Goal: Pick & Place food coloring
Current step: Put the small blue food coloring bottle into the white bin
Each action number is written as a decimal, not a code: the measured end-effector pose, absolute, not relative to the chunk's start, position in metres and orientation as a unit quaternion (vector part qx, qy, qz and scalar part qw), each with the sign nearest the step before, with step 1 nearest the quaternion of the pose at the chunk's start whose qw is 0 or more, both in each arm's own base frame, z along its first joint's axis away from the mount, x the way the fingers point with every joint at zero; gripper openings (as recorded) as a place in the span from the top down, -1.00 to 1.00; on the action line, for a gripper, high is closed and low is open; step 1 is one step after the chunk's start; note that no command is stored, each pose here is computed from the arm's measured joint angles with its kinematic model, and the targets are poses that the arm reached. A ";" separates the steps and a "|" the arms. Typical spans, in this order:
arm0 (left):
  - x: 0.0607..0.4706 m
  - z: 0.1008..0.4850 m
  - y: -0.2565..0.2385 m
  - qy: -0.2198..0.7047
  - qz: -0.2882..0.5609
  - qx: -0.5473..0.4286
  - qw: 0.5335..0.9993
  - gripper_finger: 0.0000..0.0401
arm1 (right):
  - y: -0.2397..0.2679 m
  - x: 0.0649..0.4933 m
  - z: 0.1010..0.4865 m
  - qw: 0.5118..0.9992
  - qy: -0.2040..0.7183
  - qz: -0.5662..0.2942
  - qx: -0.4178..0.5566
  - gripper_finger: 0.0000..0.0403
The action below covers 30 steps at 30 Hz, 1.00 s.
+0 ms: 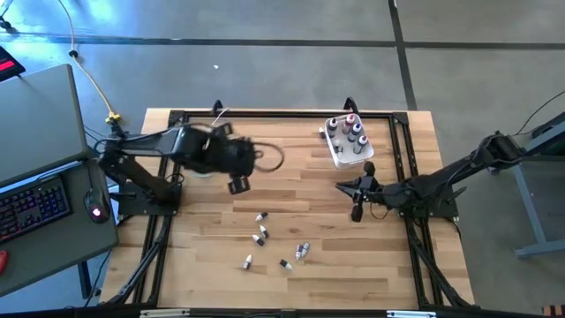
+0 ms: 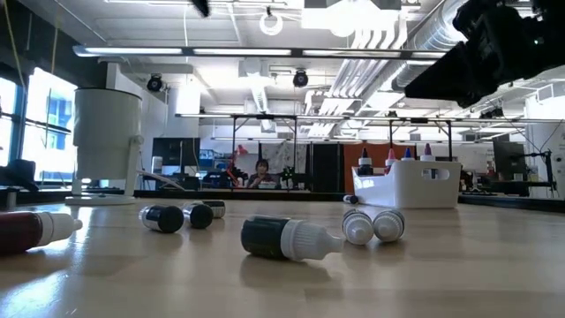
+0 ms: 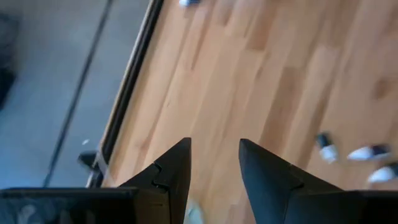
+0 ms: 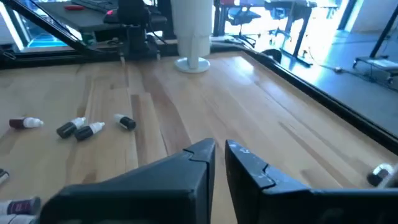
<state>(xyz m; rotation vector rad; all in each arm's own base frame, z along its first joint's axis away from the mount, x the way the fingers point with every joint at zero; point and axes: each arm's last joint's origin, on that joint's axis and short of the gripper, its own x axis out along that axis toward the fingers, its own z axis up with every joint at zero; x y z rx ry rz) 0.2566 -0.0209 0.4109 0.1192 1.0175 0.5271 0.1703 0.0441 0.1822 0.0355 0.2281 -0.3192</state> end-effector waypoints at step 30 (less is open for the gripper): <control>0.222 0.281 -0.060 0.416 0.169 -0.036 0.893 0.35 | 0.102 0.299 0.110 0.921 0.293 0.257 0.030 0.39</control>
